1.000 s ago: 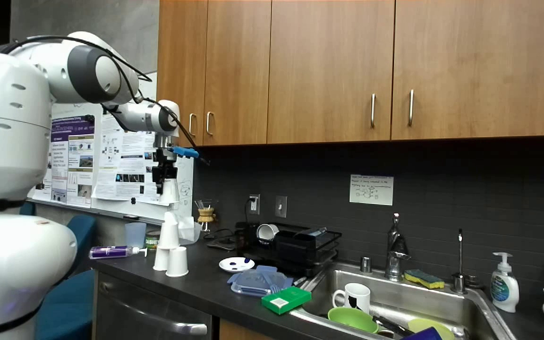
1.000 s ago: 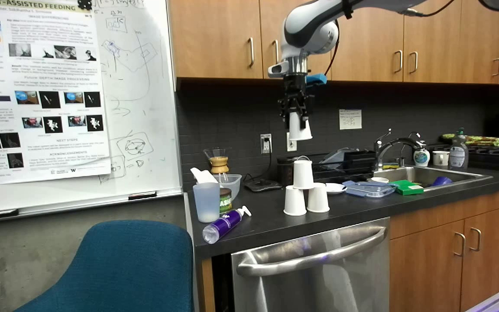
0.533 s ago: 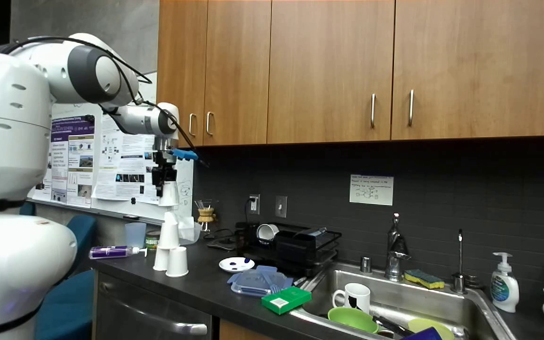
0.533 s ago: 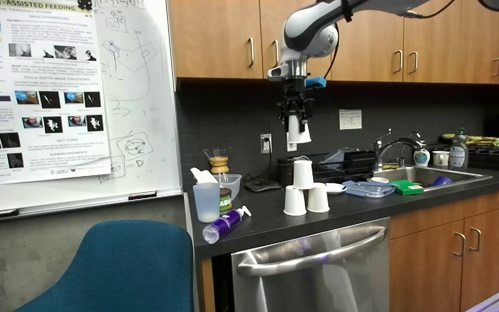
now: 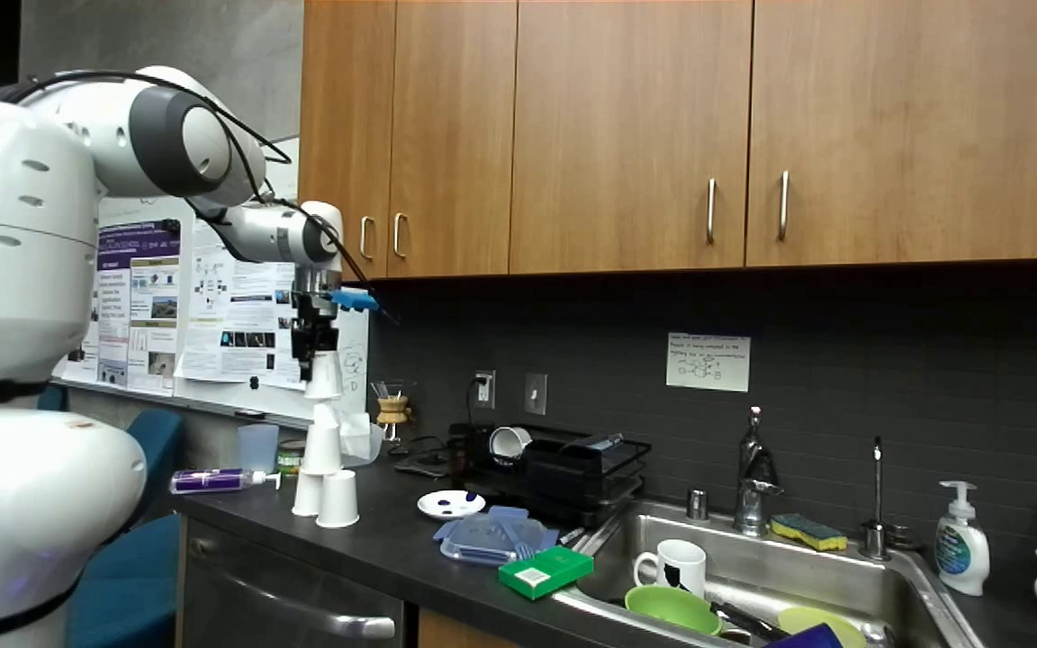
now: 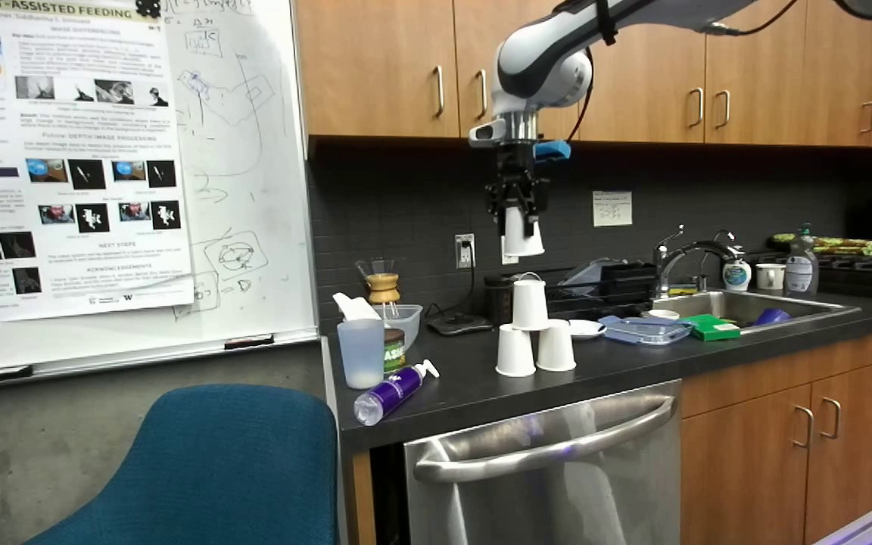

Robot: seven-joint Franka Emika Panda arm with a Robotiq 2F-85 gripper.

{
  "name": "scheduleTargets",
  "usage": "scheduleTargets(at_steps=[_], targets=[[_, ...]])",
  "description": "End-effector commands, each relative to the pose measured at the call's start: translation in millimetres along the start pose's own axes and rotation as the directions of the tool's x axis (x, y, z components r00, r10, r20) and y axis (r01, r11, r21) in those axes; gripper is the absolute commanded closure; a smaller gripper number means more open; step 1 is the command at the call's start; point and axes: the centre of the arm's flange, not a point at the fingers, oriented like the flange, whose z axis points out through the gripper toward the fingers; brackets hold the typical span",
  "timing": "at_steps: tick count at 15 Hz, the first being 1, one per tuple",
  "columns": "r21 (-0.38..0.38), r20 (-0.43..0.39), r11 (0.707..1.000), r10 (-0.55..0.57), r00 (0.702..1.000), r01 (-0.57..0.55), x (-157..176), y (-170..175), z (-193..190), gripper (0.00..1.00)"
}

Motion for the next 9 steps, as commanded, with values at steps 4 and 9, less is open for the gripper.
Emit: scheduleTargets(at_steps=[4,9], targets=[[-0.015,-0.023,1.000,-0.015,1.000,0.014,-8.6,-2.7,4.5,0.58],[-0.025,-0.019,1.000,-0.005,1.000,0.005,-6.3,-2.3,8.7,0.58]])
